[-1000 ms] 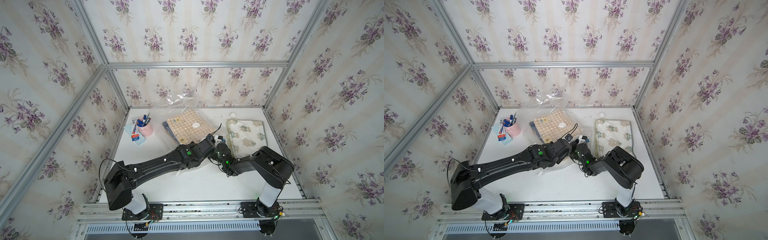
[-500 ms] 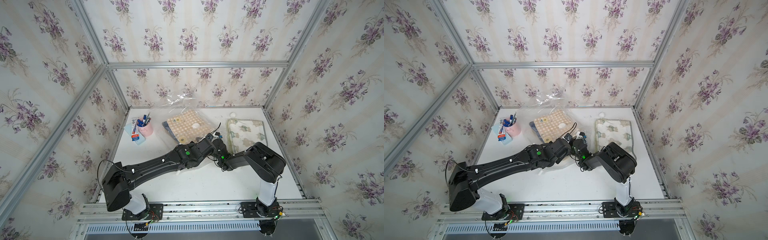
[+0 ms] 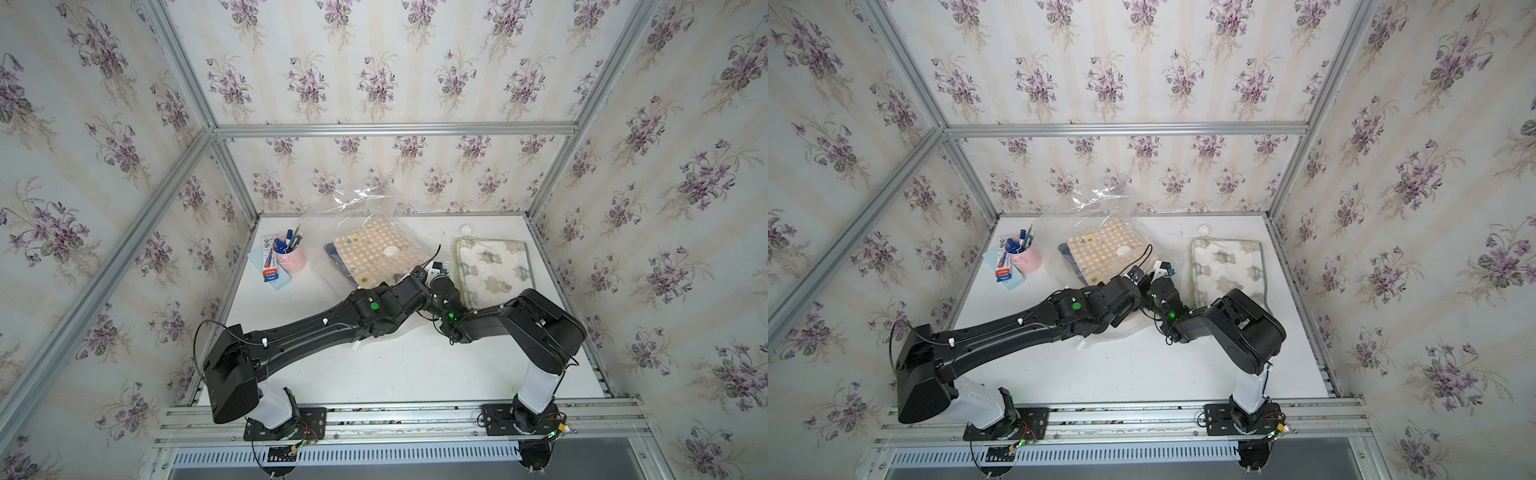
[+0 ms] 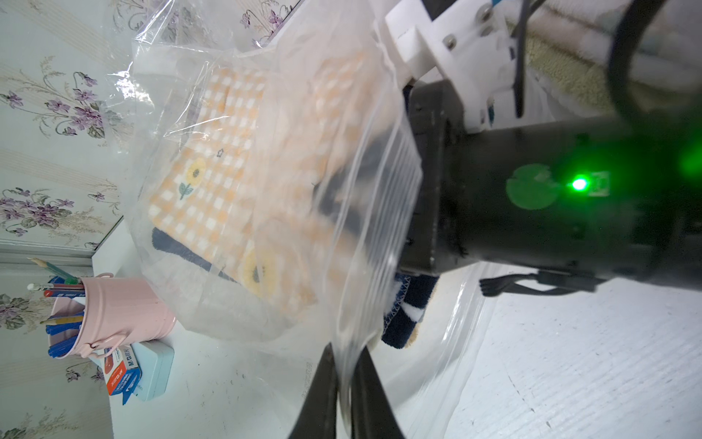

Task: Take the blanket out of the vacuum bag
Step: Take out the blanket from the vacuum bag, then place the blanket at the center of the board.

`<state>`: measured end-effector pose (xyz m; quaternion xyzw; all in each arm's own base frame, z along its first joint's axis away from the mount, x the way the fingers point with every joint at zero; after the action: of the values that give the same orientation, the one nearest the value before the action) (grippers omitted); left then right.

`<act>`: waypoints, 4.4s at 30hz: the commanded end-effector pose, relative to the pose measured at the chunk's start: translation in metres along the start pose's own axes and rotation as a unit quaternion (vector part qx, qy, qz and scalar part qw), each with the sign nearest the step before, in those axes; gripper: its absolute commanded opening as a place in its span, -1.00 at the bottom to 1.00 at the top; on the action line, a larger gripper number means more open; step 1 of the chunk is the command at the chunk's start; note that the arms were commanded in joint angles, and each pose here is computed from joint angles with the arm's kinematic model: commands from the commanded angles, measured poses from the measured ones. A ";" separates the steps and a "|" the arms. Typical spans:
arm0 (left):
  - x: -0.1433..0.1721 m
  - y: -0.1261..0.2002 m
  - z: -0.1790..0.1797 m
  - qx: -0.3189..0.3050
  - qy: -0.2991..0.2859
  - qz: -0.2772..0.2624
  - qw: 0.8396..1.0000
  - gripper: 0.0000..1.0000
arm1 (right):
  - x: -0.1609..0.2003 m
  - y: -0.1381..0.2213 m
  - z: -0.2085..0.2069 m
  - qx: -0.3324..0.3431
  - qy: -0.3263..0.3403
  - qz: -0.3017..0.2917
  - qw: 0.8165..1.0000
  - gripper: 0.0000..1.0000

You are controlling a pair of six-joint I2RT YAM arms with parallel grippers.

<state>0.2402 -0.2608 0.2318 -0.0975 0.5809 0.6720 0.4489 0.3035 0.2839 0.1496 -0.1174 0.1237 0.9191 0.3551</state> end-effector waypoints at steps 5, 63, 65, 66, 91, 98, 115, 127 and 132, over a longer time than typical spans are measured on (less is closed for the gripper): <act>-0.004 0.001 0.003 -0.002 0.011 -0.007 1.000 -0.76 | 0.001 0.031 0.028 -0.055 0.000 -0.003 0.999 -1.00; -0.006 0.005 0.005 0.015 0.026 -0.005 1.000 -0.76 | -0.136 0.224 0.247 -0.043 0.282 -0.156 0.946 -1.00; -0.006 0.006 0.006 0.015 0.027 -0.005 0.999 -0.76 | -0.156 0.225 0.240 -0.049 0.269 -0.151 0.950 -1.00; -0.006 0.006 0.006 0.016 0.028 -0.006 0.999 -0.76 | -0.167 0.226 0.237 -0.052 0.264 -0.151 0.951 -1.00; -0.008 0.011 0.007 0.030 0.035 -0.008 0.999 -0.76 | -0.220 0.255 0.156 0.041 0.218 -0.216 0.951 -1.00; -0.006 0.009 0.008 0.031 0.036 -0.004 0.999 -0.75 | -0.234 0.271 0.148 0.045 0.212 -0.226 0.950 -1.00; -0.006 -0.001 0.012 0.041 0.053 0.012 0.998 -0.75 | -0.266 0.260 0.129 0.048 0.196 -0.174 0.964 -1.00; -0.010 -0.006 0.017 0.050 0.067 0.016 0.996 -0.76 | -0.319 0.240 0.160 -0.060 0.293 -0.263 0.917 -1.00; -0.009 -0.004 0.017 0.059 0.068 0.012 0.996 -0.75 | -0.276 0.222 0.016 0.059 0.164 -0.231 0.957 -1.00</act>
<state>0.2542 -0.2490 0.2367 -0.1035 0.6430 0.6428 0.4033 0.3514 -0.0385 0.3326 -0.3167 0.1762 0.7722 0.5219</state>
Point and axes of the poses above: each gripper's point midway between its finger pads, its own y axis back along the fingers, its own z axis along the line the jaws close on, x = y × z, the point moved 6 cm from there along y, back along the fingers, and after that the axes turned 10 degrees about y, right-handed, at the moved point
